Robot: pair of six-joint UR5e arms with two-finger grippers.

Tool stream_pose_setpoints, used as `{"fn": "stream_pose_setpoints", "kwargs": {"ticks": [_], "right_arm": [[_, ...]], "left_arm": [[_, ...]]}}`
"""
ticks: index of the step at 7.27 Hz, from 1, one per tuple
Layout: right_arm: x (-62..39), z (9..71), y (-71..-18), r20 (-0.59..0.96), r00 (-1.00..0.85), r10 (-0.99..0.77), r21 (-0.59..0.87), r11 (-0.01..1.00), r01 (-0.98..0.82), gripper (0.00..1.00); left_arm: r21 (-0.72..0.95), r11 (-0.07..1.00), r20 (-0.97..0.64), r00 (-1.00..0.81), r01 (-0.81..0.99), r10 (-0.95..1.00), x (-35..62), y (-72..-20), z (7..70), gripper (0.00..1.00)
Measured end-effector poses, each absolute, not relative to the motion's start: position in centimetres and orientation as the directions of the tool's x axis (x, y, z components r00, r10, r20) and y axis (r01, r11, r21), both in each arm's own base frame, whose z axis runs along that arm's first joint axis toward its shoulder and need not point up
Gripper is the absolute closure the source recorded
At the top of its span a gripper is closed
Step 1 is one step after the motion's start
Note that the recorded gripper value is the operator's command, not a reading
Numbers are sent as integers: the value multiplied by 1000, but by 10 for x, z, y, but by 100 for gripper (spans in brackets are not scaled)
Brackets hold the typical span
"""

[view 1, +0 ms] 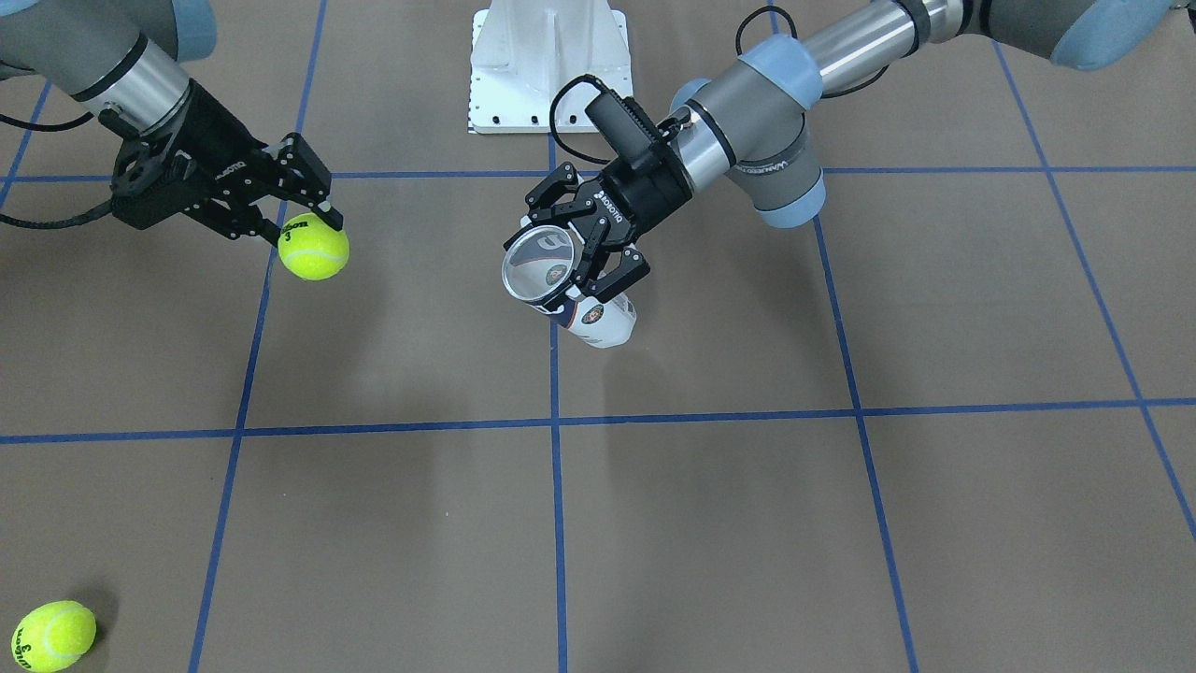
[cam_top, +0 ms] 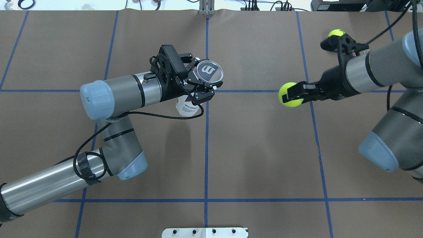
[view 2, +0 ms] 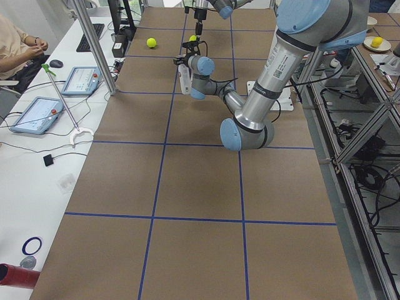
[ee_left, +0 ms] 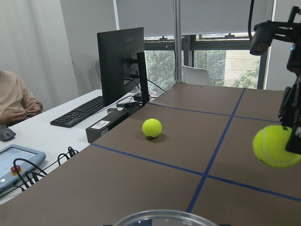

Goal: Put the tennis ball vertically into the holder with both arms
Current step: 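Carry the ball with the right gripper over the upright tube's opening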

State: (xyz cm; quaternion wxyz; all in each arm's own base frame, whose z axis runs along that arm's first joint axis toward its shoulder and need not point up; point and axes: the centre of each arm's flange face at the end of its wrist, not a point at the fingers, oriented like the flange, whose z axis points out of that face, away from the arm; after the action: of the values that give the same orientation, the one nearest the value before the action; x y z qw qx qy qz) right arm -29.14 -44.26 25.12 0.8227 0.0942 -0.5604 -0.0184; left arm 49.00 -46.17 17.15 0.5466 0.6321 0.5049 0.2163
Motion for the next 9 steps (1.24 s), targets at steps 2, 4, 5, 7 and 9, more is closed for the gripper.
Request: {"fn": "stream_pose_setpoints", "kwargs": {"ticks": [2,4,5,7,9], "right_arm": [[-292,160,-441,922,370,-110,140,989,-57,100],[-291,117,-434,935,331,-123,140,990,-28,100],[-300,100,-440,939,326,-109,124,992,-26,100],[-316,80,-450,942,321,-100,113,993,-21,100],[-307,65,-453,948,299,-106,116,993,-18,100]], "left_arm": [[914,108,-268,382,392,884,500,-455,178,23],[911,110,-262,354,396,898,520,-443,191,23],[910,110,-261,346,400,901,525,-440,194,23],[893,93,-255,326,441,910,525,-434,188,23],[838,49,-240,285,544,928,520,-423,190,24]]}}
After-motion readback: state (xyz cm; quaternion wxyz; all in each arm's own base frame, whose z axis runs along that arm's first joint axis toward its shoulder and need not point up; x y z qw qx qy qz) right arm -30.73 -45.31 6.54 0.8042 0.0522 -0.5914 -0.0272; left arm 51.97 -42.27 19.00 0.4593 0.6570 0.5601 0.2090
